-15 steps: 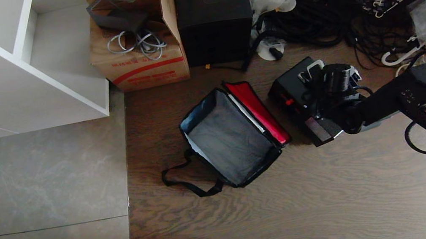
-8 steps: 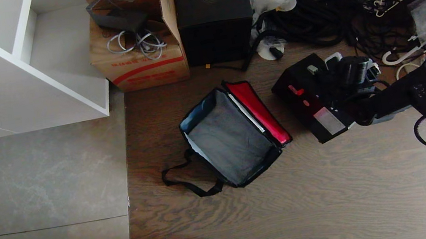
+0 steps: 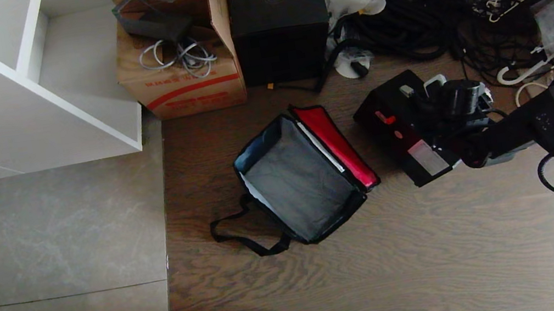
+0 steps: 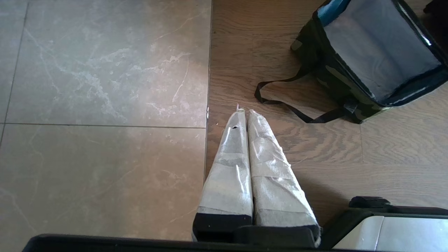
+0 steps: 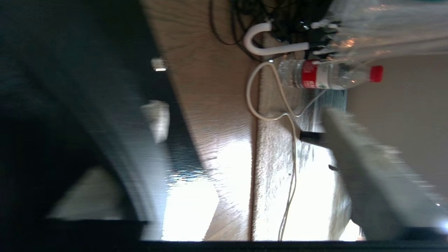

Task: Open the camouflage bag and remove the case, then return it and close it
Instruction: Grip the handle again, then place the black box back

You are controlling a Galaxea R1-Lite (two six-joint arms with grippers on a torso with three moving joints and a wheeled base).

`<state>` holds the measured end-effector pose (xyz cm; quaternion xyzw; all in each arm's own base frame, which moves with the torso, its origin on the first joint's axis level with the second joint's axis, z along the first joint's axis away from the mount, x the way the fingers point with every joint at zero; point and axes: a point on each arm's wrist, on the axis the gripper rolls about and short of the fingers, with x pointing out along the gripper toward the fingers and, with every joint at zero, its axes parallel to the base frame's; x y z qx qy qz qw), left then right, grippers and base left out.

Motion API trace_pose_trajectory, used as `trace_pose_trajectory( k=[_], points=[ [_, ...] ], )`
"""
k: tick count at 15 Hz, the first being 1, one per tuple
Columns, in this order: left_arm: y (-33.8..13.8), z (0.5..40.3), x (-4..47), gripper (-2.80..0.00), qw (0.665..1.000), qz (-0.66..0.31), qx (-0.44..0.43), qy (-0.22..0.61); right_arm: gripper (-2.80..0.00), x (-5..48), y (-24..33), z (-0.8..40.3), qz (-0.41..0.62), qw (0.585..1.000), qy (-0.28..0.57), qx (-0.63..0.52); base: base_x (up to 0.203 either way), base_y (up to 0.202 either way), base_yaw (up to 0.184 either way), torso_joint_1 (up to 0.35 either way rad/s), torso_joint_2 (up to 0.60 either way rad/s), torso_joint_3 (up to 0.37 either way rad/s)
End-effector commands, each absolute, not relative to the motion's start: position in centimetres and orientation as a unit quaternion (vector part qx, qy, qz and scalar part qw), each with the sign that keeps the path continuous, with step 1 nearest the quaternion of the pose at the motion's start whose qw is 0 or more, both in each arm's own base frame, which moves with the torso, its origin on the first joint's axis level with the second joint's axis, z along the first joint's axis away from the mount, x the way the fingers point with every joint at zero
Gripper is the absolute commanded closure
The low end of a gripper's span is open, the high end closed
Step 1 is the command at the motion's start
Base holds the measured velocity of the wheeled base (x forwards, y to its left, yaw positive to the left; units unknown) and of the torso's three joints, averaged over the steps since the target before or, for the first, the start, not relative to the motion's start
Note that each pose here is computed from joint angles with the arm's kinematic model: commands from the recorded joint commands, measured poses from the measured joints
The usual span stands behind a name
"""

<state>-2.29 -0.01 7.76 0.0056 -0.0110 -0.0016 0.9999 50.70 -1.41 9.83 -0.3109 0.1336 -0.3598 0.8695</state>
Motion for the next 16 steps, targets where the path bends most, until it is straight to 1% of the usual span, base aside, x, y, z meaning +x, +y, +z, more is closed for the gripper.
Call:
trace_pose_trajectory(
  k=[1,8,16],
  points=[
    [0.0,7.5,-2.2,0.0,1.0,-0.001,0.006,-0.006,0.0,50.6,-1.5,10.1,-0.364,0.868,0.132,-0.311,0.0,0.0,0.0,0.0,0.0,0.0],
    [0.0,7.5,-2.2,0.0,1.0,-0.001,0.006,-0.006,0.0,50.3,-1.2,11.4,-0.372,0.871,0.113,-0.302,0.0,0.0,0.0,0.0,0.0,0.0],
    [0.0,7.5,-2.2,0.0,1.0,-0.001,0.006,-0.006,0.0,49.1,-1.1,15.5,-0.381,0.875,0.081,-0.288,0.0,0.0,0.0,0.0,0.0,0.0]
  ],
)
